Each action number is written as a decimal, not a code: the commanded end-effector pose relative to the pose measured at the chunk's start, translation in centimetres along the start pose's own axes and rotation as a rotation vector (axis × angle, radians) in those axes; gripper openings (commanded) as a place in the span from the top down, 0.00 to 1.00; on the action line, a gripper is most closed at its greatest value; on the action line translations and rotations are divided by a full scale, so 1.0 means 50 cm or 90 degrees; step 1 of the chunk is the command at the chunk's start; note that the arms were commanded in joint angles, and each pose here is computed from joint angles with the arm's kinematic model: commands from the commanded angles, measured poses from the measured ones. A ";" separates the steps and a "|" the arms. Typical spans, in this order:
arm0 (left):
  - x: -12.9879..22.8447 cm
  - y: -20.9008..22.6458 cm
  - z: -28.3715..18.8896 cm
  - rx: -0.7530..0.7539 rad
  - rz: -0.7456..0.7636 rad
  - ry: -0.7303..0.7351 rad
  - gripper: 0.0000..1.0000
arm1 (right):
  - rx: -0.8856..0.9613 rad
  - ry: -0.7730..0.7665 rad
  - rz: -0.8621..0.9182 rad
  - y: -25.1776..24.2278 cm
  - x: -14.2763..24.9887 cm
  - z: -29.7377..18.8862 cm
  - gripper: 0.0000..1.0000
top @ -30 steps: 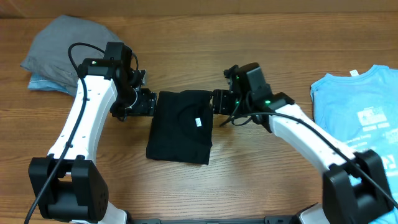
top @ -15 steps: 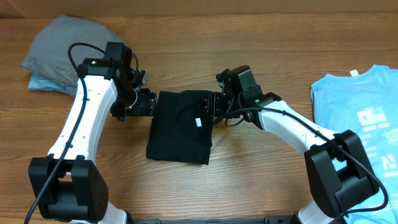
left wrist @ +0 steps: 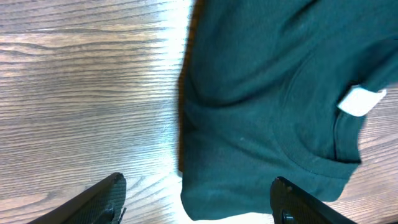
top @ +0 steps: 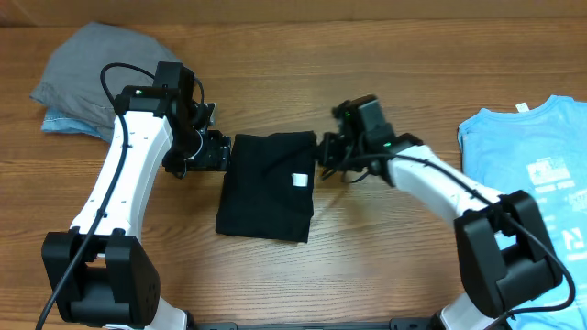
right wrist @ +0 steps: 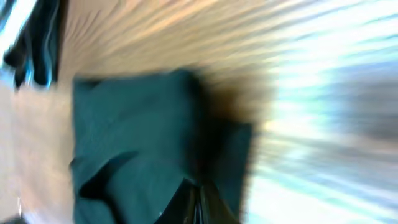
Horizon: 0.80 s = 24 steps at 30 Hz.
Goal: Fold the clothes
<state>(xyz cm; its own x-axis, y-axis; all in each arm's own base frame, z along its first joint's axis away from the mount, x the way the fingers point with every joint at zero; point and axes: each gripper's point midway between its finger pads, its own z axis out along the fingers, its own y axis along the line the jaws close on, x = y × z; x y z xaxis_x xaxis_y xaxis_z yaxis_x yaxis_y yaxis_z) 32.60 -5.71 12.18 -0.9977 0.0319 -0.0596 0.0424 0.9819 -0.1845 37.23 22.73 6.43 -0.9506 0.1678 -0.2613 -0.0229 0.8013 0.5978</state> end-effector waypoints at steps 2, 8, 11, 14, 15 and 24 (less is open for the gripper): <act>0.001 0.001 0.001 0.000 0.010 0.001 0.23 | 0.012 -0.056 0.021 -0.047 -0.068 -0.039 0.80; 0.001 0.001 0.001 0.000 0.010 0.001 0.23 | -0.127 0.043 -0.010 0.002 -0.019 -0.058 0.54; 0.001 0.001 0.001 0.000 0.010 0.002 0.23 | -0.172 0.115 -0.048 0.047 0.045 -0.052 0.65; 0.005 0.002 0.003 0.000 0.009 0.006 0.37 | -0.131 0.169 -0.045 0.049 0.104 -0.035 0.78; 0.010 0.001 0.005 0.001 0.009 0.012 0.46 | -0.116 0.191 -0.045 0.050 0.127 -0.031 0.80; 0.097 -0.006 0.110 0.055 -0.010 0.093 0.70 | -0.026 0.275 0.062 0.024 0.241 -0.004 0.85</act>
<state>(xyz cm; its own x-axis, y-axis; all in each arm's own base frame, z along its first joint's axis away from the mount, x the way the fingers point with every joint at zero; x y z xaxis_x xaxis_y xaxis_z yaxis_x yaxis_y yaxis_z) 30.18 -5.91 8.77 -0.9990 0.0375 0.0234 0.0319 0.9785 -0.2039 26.66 26.32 5.44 -0.9931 -0.1060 0.0504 -0.0441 0.7348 0.6768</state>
